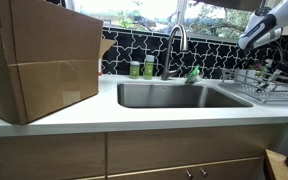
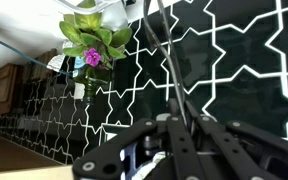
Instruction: Pick up the silver utensils from the dish rack and put them in the sink
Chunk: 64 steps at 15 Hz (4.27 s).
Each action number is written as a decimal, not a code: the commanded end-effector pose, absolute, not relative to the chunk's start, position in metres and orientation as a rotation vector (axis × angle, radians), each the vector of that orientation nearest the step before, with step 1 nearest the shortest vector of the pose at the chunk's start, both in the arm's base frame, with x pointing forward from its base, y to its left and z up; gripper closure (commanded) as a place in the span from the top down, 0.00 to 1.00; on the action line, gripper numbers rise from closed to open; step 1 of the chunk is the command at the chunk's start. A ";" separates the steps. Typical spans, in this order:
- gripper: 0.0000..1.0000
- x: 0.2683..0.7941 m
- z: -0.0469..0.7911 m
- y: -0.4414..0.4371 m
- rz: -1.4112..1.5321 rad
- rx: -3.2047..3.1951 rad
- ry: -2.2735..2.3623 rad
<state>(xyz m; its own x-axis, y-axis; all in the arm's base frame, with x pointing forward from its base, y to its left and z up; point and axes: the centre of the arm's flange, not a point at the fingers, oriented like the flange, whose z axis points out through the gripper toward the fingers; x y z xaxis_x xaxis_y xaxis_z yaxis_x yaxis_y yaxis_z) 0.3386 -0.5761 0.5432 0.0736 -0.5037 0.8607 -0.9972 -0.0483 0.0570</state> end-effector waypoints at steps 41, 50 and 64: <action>0.04 0.492 0.409 -0.365 -0.051 2.572 -1.840; 0.04 0.513 0.317 -0.374 -0.198 2.634 -1.817; 0.04 0.534 0.257 -0.367 -0.235 2.660 -1.866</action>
<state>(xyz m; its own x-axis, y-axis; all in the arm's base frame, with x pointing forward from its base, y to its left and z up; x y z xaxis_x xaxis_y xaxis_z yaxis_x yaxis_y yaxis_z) 0.5183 -0.3597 0.2920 0.3514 -0.9198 -0.1745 -0.9329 -0.3598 0.0175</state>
